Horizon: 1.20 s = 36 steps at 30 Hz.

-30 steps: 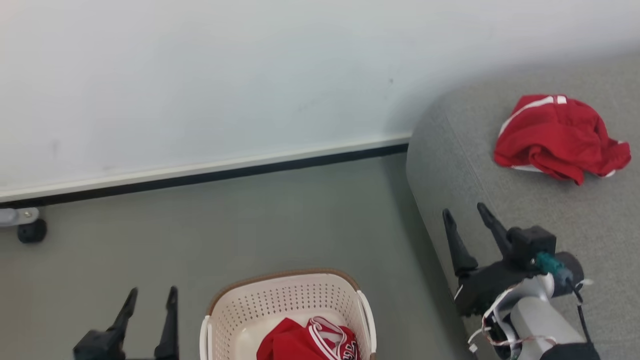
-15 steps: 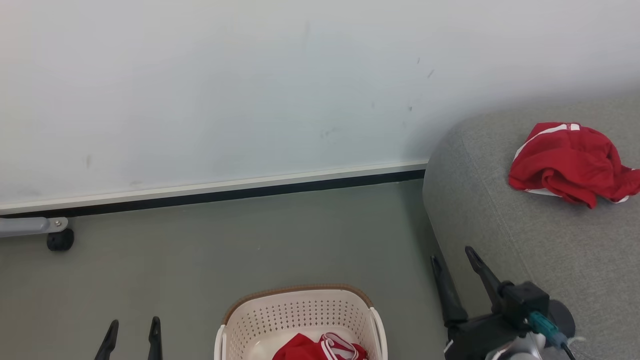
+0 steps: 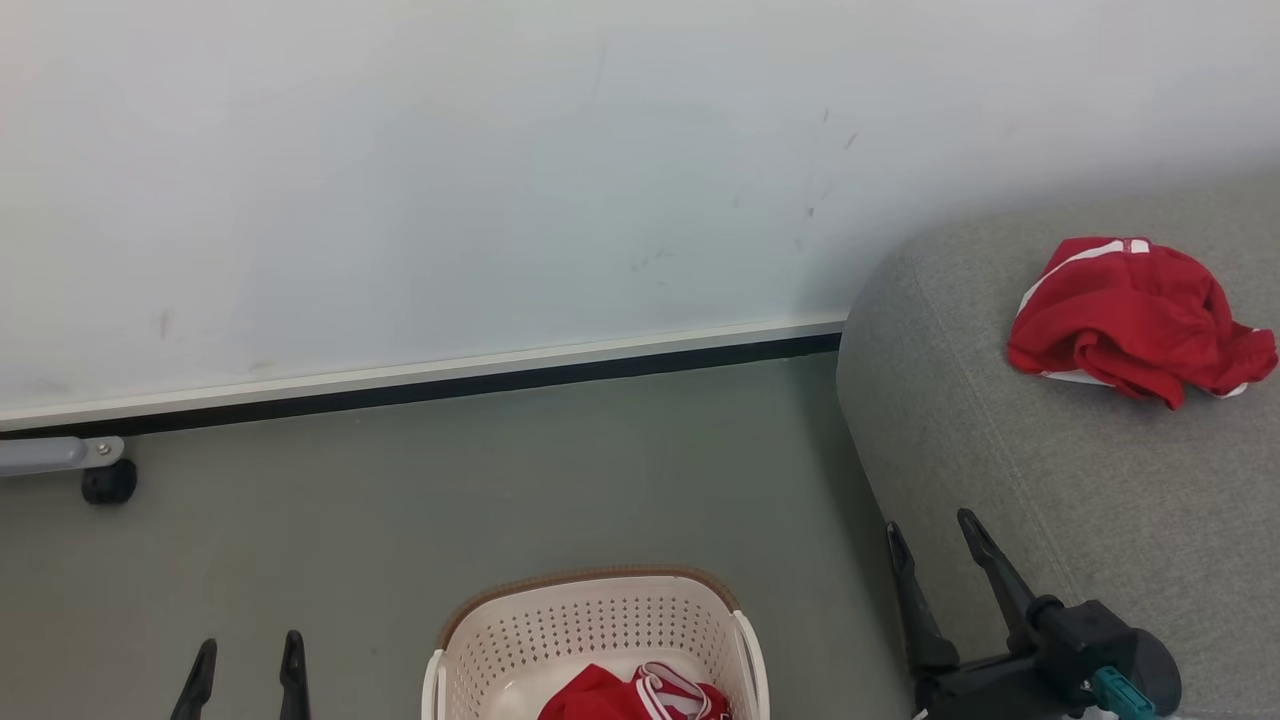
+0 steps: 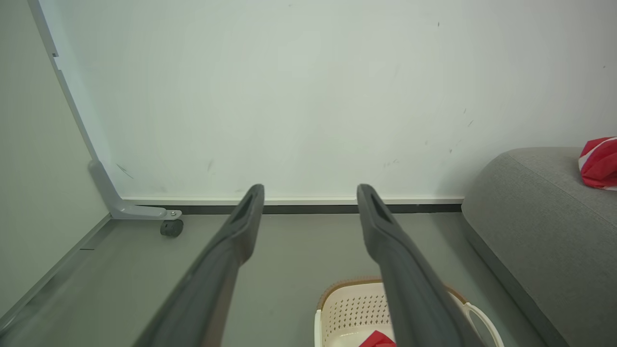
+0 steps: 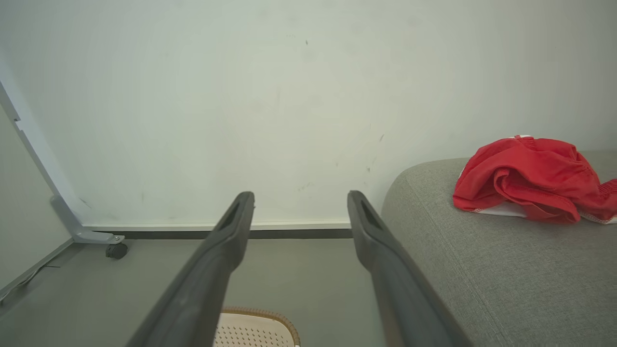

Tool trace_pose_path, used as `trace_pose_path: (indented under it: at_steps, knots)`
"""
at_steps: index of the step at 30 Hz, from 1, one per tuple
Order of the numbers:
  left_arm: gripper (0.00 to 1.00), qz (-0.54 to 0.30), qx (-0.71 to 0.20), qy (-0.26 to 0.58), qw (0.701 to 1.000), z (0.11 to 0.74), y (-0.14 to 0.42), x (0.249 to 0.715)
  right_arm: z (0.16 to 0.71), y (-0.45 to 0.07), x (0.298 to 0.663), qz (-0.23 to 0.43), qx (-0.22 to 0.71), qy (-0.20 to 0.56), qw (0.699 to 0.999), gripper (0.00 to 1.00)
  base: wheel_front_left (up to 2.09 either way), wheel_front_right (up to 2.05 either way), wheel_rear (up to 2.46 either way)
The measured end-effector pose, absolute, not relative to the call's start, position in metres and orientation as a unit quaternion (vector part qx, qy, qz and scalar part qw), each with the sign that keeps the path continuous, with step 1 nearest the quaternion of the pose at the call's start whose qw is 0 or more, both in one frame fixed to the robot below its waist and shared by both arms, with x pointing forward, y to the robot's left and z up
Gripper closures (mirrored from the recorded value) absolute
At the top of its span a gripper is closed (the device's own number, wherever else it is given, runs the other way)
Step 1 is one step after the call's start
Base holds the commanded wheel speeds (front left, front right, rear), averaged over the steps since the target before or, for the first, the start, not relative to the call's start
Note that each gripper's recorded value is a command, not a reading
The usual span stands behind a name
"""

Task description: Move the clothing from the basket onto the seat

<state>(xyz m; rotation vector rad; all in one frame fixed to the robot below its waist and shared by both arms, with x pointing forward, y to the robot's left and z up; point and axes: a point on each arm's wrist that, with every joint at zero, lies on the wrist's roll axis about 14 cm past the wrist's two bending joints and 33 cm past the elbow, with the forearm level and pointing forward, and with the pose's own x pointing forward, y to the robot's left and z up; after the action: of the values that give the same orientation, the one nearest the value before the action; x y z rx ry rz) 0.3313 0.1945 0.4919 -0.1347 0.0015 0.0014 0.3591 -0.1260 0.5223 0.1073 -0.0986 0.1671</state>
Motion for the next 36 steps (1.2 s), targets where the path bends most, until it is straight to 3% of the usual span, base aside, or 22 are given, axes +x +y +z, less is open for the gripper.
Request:
trace_pose_path:
  at_steps: [25,36]
  knots:
    - [0.00,-0.007,-0.056,0.002,0.998,0.492,0.194,0.333,0.535,-0.145,0.359,0.055,0.055,-0.072,0.994,0.00,0.00,0.00,0.00]
    - [0.00,-0.069,-0.061,0.021,0.996,0.478,0.158,0.361,0.538,-0.164,0.382,0.035,0.034,-0.078,0.996,0.00,0.00,0.00,0.00]
